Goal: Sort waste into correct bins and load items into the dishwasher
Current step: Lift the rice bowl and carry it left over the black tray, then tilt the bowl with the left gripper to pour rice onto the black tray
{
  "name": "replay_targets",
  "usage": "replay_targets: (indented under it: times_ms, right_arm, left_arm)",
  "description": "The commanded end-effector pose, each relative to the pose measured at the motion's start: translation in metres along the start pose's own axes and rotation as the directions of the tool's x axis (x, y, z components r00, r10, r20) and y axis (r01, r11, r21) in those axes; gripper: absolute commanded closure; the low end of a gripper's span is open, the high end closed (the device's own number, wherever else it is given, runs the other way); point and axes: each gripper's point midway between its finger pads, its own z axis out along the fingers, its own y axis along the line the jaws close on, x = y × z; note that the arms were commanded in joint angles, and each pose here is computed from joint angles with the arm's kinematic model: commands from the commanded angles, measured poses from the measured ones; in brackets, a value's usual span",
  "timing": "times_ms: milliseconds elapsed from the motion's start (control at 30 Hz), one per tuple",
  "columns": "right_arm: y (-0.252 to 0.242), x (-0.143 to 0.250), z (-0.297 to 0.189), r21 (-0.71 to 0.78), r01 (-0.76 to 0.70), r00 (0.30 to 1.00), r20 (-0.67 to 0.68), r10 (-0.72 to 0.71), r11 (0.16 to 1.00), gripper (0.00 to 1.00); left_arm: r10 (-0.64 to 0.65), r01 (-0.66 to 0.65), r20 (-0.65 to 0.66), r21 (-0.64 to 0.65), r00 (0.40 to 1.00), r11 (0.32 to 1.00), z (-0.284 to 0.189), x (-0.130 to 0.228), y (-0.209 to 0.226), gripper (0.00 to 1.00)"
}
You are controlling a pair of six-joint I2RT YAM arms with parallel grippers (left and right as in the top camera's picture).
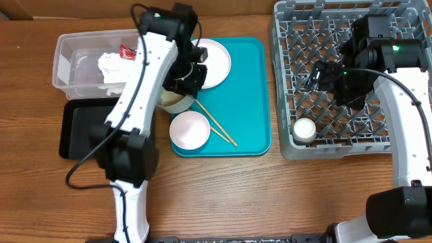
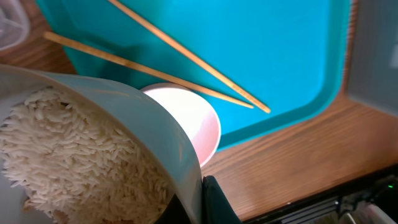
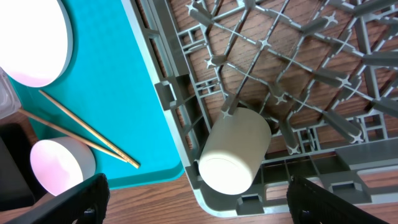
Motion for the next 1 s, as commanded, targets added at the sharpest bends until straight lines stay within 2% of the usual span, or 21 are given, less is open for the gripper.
replay_targets:
  times_ms: [0, 200, 400, 533, 667, 800, 967]
  right_arm:
    - [0.003, -0.002, -0.013, -0.012, 0.015, 0.999, 0.042, -0.015, 1.0, 0.07]
    - [0.003, -0.002, -0.013, -0.013, 0.016, 0.999, 0.042, -0.015, 1.0, 0.07]
    - [0.003, -0.003, -0.013, -0.015, 0.017, 0.999, 0.047, -0.016, 1.0, 0.04]
    - [0.003, -0.003, -0.013, -0.015, 0.016, 0.999, 0.047, -0.016, 1.0, 0.04]
    - [0.003, -0.003, -0.013, -0.015, 0.016, 0.999, 0.047, -0.016, 1.0, 0.04]
    - [0.003, -0.003, -0.013, -0.015, 0.016, 0.999, 0.047, -0.016, 1.0, 0.04]
    - [0.004, -0.003, -0.013, -0.015, 0.016, 0.999, 0.047, -0.015, 1.0, 0.0]
  left_arm:
    - [0.005, -0.009, 0.126, 0.035, 0.992, 0.999, -0.05, 0.014, -0.007, 0.96]
    - [-0.062, 0.057, 0.196, 0.033, 0.979, 0.998, -0.084, 0.04, 0.02, 0.96]
    - [-0.166, 0.155, 0.212, 0.068, 0.963, 0.986, -0.082, 0.068, 0.059, 0.96]
    - [-0.194, 0.147, 0.242, 0.201, 0.951, 0.969, -0.066, 0.078, 0.072, 0.96]
    - [-0.228, 0.124, 0.259, 0.365, 0.938, 0.923, -0.044, 0.082, 0.083, 0.96]
    - [-0.293, 0.108, 0.289, 0.519, 0.911, 0.848, -0.022, 0.083, 0.099, 0.96]
    - [-0.417, 0.082, 0.35, 0.677, 0.839, 0.732, -0.011, 0.084, 0.128, 0.96]
